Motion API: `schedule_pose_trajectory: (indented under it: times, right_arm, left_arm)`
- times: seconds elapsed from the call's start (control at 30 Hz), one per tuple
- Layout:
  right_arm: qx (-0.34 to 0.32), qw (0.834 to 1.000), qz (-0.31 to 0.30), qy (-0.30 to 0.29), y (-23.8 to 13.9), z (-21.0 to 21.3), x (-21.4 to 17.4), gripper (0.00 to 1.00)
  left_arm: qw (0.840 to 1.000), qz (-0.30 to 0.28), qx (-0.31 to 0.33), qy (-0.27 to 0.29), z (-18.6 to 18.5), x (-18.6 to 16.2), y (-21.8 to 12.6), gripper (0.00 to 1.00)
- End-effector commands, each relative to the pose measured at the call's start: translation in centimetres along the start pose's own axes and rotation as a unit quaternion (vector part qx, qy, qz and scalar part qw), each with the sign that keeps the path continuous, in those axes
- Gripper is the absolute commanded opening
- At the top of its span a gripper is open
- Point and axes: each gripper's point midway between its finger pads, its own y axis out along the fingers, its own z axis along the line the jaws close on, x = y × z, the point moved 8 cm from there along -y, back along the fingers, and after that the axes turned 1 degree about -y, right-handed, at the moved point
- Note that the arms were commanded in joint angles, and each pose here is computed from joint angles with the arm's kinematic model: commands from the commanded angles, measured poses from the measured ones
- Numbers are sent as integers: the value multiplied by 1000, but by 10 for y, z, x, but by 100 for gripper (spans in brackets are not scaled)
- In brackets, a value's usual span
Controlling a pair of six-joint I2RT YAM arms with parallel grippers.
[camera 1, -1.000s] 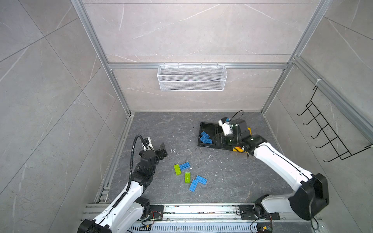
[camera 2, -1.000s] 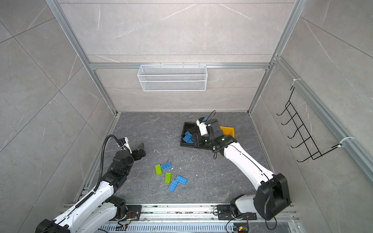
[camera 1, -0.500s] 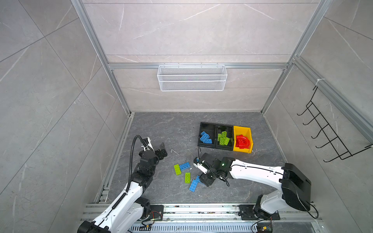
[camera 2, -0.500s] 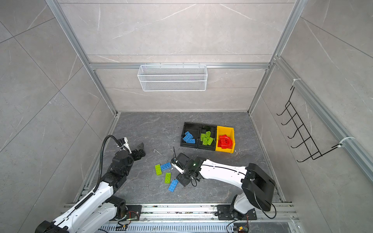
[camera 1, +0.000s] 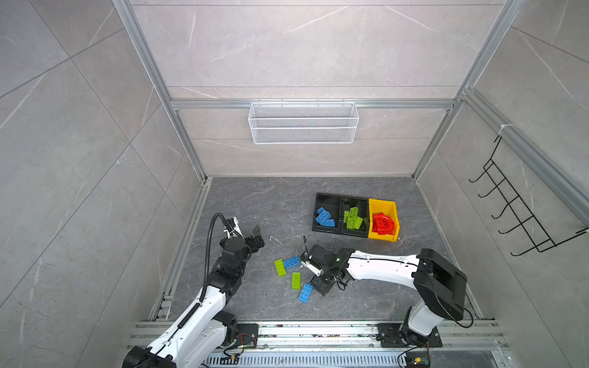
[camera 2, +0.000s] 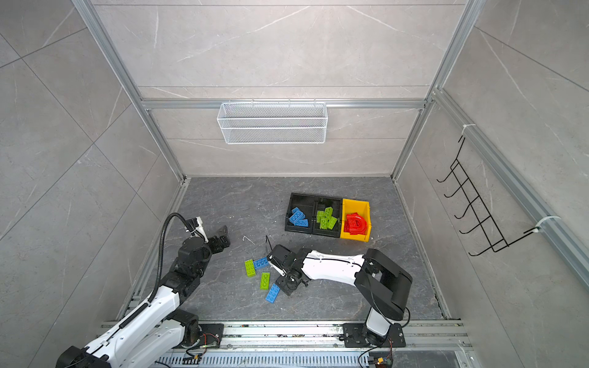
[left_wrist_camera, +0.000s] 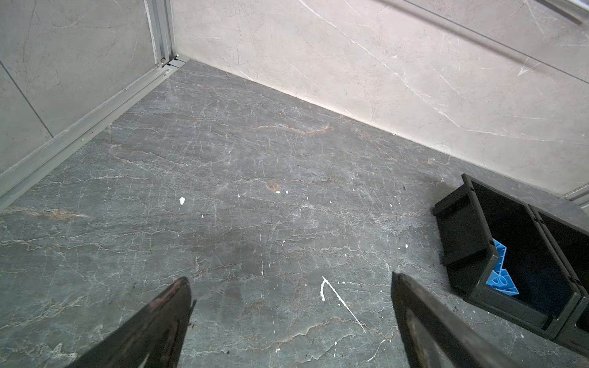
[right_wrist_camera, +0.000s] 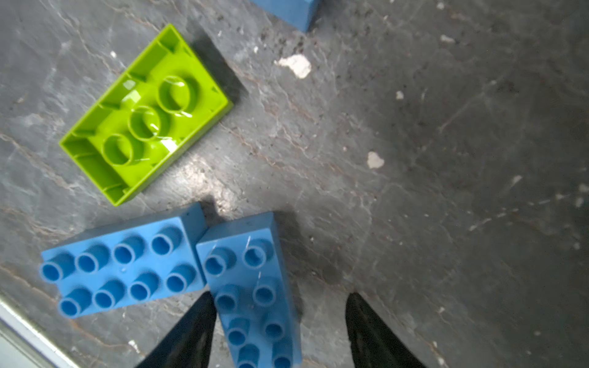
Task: Sort the legos into containers by color
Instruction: 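Move the right gripper back to the pile and grasp a light-blue 2x4 brick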
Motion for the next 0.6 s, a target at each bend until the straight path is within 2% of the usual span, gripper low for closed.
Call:
schedule_pose_trajectory:
  times: [0.0, 0.33, 0.57]
  right_arm:
    - [-9, 1000, -5, -7, 2, 0, 7, 63]
    - [-17, 999, -27, 15, -3, -5, 5, 42]
    - [-17, 996, -76, 51, -23, -20, 6, 32]
  left_arm:
    - [1000, -12, -4, -9, -1, 5, 0, 99]
    - [1000, -13, -4, -10, 0, 5, -1, 100]
    - [1000, -15, -2, -10, 1, 6, -2, 99]
